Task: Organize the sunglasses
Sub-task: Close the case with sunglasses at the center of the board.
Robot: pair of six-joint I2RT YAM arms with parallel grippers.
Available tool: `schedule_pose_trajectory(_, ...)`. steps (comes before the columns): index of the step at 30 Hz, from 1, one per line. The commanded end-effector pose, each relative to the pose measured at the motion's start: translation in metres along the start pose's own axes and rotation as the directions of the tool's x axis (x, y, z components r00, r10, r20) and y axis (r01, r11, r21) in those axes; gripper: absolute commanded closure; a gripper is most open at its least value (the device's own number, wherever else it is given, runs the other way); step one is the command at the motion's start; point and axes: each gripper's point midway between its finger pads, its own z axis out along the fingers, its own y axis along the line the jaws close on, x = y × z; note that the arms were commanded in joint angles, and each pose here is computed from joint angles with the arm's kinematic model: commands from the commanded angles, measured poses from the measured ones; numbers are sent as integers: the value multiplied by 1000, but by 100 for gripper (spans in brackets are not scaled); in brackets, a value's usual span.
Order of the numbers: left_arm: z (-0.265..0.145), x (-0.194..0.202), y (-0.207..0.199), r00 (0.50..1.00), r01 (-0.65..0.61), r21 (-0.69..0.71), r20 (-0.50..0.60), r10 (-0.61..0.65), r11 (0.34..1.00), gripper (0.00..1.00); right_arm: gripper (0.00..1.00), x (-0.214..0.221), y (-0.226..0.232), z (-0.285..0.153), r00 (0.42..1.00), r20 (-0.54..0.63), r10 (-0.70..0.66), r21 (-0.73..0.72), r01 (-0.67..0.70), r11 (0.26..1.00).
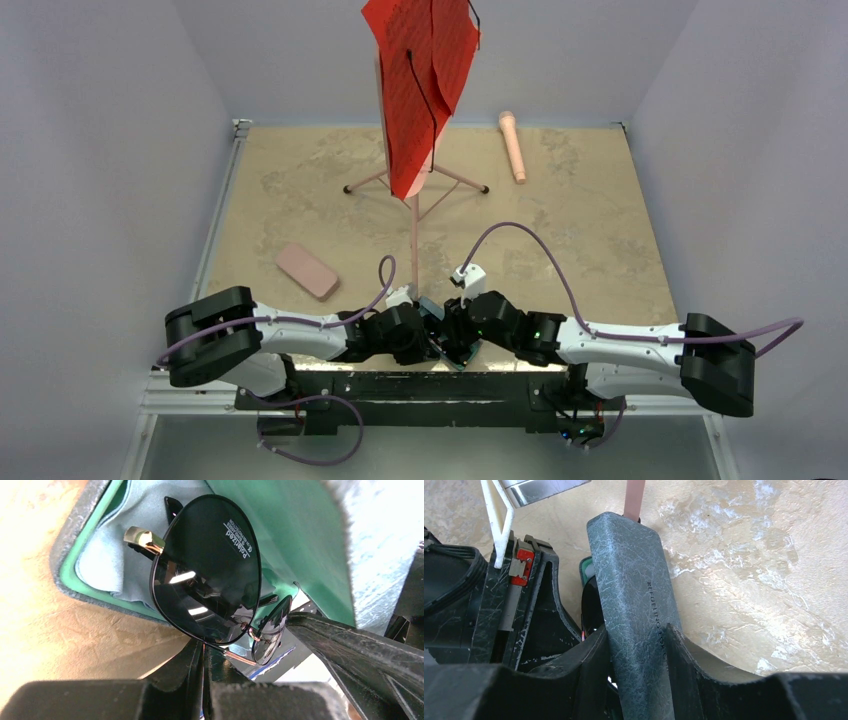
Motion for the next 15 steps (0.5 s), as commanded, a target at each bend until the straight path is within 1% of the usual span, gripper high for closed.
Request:
schedule_pose_trajectory(1, -3, -34, -24, 986, 50, 74, 154, -61, 996, 92, 56, 65, 49, -17, 972, -236, 7, -251, -68, 966)
schedule_pose_trajectory(3, -3, -35, -27, 986, 49, 75, 157, -61, 996, 92, 56, 72, 55, -18, 968, -251, -33, -263, -36, 964)
schedule_pose_trajectory(6, -2, -36, -31, 986, 48, 73, 158, -59, 996, 92, 55, 86, 56, -16, 954, -281, -105, -226, 40, 973)
schedule_pose_trajectory(9, -3, -37, -31, 985, 52, 72, 159, -63, 996, 92, 55, 94, 45, -12, 945, -305, -118, -137, 79, 987)
schedule_pose_trajectory(11, -5, -37, -27, 984, 57, 67, 162, -67, 996, 92, 54, 97, 46, -13, 943, -310, -122, -130, 85, 988)
schedule_pose_trajectory(13, -5, -37, -25, 984, 61, 59, 164, -70, 996, 93, 50, 93, 50, -15, 945, -303, -125, -127, 90, 988)
schedule_pose_trajectory(15, -5, -37, -22, 984, 66, 53, 164, -74, 996, 93, 43, 85, 55, -20, 952, -276, -130, -122, 100, 987)
